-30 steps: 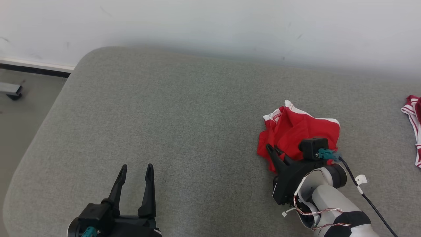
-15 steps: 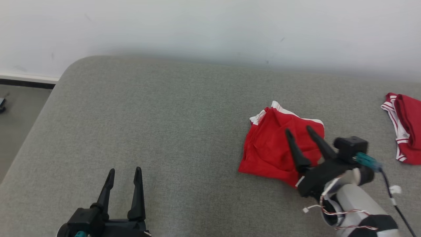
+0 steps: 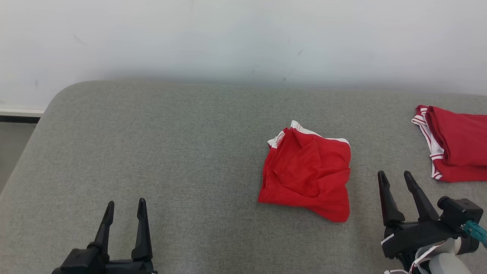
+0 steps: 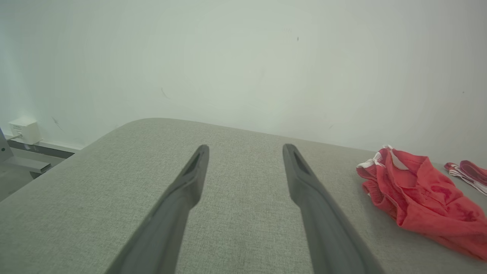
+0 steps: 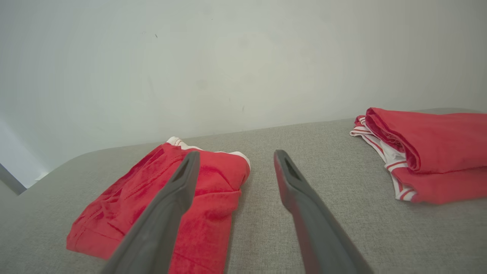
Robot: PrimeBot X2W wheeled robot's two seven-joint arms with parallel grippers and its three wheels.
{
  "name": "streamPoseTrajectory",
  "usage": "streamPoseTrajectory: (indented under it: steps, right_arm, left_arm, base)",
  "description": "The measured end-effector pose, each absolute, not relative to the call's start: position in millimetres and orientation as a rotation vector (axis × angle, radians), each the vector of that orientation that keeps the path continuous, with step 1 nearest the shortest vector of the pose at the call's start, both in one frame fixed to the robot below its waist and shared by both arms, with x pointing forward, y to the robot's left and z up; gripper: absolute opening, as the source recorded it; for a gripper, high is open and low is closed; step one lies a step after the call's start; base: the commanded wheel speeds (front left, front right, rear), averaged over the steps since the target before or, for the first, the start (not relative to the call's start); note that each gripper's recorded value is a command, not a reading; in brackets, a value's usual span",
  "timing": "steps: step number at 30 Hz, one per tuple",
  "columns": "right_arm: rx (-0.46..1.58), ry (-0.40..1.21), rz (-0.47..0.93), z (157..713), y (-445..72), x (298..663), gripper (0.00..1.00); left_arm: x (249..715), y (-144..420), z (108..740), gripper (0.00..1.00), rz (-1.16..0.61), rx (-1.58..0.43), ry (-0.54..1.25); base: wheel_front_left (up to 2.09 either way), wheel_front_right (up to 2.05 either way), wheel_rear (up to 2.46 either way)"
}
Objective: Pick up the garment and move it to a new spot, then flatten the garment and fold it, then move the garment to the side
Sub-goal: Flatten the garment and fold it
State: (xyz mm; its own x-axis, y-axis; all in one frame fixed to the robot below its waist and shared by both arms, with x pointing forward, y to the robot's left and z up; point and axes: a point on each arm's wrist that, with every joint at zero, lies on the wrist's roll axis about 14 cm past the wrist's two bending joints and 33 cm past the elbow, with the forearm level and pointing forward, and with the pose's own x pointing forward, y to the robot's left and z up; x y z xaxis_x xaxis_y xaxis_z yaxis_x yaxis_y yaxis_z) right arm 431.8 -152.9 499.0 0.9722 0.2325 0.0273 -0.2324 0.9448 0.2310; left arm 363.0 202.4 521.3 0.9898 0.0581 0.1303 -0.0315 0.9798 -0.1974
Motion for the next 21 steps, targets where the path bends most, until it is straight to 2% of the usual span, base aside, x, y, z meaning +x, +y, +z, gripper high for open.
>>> streamPoseTrajectory:
  steps: [4,12,21]
  right_arm:
    - [0.236,-0.001,0.231,501,-153,424,1.0]
    - [0.182,0.041,0.383,512,-98,436,1.0]
    - [0.122,0.164,0.508,492,-45,455,1.0]
  left_arm:
    - [363,199,521,1.0,0.031,-0.189,-0.135]
    - [359,202,521,1.0,0.034,-0.173,-0.133]
    - [355,214,518,1.0,0.074,-0.177,-0.124]
  base:
    - [0.0,0.0,0.0]
    - [0.0,0.0,0.0]
    - [0.0,0.0,0.0]
